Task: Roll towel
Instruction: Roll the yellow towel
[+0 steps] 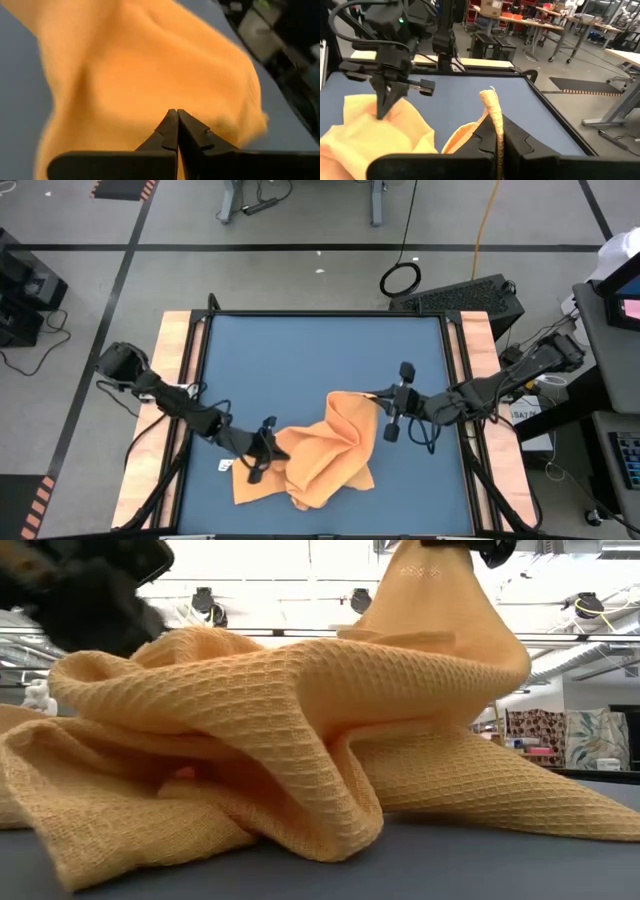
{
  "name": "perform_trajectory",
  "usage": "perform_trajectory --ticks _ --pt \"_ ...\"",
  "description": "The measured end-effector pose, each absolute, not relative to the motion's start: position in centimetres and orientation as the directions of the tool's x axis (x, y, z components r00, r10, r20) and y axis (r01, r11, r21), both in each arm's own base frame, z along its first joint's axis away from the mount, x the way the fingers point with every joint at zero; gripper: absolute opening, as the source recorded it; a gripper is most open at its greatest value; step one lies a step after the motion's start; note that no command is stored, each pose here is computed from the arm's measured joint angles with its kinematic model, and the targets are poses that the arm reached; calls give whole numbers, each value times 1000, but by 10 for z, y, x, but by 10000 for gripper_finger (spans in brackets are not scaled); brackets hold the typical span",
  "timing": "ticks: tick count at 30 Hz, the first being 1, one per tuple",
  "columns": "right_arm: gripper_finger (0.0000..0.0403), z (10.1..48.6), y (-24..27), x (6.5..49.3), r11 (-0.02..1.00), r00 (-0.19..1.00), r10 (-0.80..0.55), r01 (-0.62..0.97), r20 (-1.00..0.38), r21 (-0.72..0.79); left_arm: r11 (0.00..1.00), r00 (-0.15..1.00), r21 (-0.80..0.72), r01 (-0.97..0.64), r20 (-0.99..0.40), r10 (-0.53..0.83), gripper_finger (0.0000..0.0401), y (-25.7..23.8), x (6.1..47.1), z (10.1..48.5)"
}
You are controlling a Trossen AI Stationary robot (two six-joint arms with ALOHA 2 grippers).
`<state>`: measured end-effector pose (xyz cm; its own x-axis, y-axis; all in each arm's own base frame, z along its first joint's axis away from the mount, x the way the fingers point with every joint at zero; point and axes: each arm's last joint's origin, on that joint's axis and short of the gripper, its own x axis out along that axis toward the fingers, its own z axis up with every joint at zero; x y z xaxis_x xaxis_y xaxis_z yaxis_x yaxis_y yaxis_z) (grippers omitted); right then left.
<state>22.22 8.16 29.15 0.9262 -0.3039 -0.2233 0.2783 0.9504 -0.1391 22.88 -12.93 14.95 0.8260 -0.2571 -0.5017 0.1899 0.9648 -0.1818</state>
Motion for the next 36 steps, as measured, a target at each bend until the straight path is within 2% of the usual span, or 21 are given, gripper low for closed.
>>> perform_trajectory --ticks 5,11,14,17,20,24,27,29,30,36 --pt "0 284 84 228 948 921 -301 262 -247 -180 992 853 -119 31 -514 -88 21 -118 231 148" --pt "0 278 85 233 960 924 -267 229 -275 -161 1000 882 -21 -1 -470 -9 85 -95 246 164" --pt "0 277 86 234 960 922 -268 231 -278 -160 999 903 -28 43 -426 -51 128 -86 257 165" --pt "0 278 86 234 961 924 -268 237 -274 -142 996 893 -51 72 -442 -87 166 -83 264 153" --pt "0 277 86 234 961 923 -269 241 -274 -133 993 882 -80 90 -456 -117 181 -87 270 137" --pt "0 278 85 235 960 922 -277 250 -270 -128 979 876 -153 135 -443 -190 154 -93 278 116" --pt "0 278 84 235 960 922 -279 264 -268 -92 979 880 -152 136 -435 -189 87 -95 280 108" --pt "0 278 84 235 960 922 -279 270 -269 -70 986 886 -123 111 -437 -154 30 -93 280 110" --pt "0 278 84 235 960 921 -279 273 -271 -60 990 896 -110 90 -425 -129 16 -92 279 114" --pt "0 278 91 233 967 929 -251 253 -270 -28 1000 930 2 15 -368 -13 4 -84 264 164"
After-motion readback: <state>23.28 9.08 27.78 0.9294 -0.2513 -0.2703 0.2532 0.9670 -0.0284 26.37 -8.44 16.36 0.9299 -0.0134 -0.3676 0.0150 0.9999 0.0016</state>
